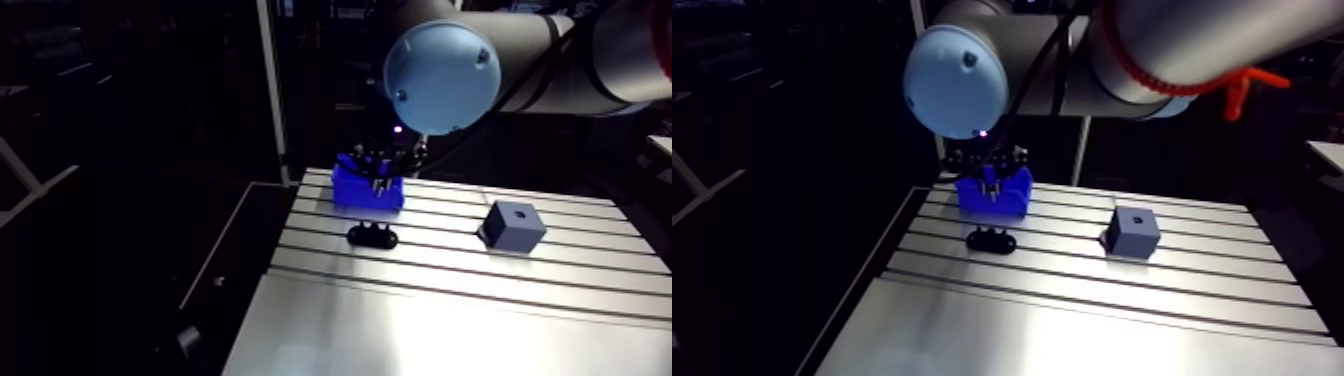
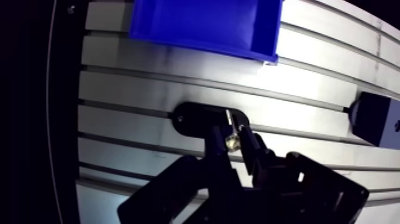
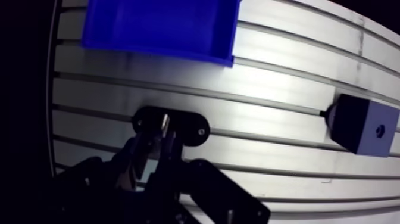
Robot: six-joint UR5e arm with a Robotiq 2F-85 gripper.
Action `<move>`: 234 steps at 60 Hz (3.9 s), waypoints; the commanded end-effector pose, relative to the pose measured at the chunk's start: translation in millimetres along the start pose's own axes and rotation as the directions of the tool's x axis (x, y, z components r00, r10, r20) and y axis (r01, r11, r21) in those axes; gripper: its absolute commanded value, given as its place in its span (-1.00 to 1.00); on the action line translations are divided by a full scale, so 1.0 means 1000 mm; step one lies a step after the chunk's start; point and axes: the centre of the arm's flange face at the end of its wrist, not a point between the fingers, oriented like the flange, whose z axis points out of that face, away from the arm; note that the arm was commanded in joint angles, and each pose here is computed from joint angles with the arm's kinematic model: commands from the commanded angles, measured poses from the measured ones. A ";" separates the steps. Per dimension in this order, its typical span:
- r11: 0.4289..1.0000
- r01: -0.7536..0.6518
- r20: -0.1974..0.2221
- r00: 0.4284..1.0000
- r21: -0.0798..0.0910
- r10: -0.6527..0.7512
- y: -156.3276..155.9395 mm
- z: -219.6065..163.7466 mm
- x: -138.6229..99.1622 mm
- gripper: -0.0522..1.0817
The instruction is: Pick up the M10 bolt and insert it into the hex recess until seated.
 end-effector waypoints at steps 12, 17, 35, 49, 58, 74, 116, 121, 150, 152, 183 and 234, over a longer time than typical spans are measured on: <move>0.983 0.180 0.112 0.977 0.029 -0.182 0.046 -0.057 0.013 0.86; 0.965 0.259 0.123 0.957 0.041 -0.262 0.070 -0.060 0.016 0.86; 0.932 0.354 0.164 0.918 0.075 -0.361 0.159 -0.079 0.025 0.87; 0.901 0.429 0.143 0.889 0.071 -0.435 0.182 -0.093 0.035 0.86; 0.897 0.433 0.164 0.882 0.093 -0.443 0.196 -0.092 0.036 0.86; 0.904 0.418 0.198 0.882 0.089 -0.428 0.223 -0.080 0.036 0.86; 0.901 0.429 0.284 0.857 0.071 -0.430 0.260 -0.050 0.037 0.88; 0.901 0.426 0.289 0.855 0.079 -0.430 0.266 -0.043 0.036 0.88; 0.902 0.419 0.302 0.851 0.103 -0.430 0.279 -0.006 0.038 0.88; 0.903 0.417 0.304 0.851 0.105 -0.428 0.280 -0.004 0.038 0.88; 0.891 0.437 0.259 0.853 0.120 -0.453 0.281 0.006 0.043 0.88; 0.893 0.431 0.274 0.850 0.132 -0.450 0.285 0.017 0.039 0.88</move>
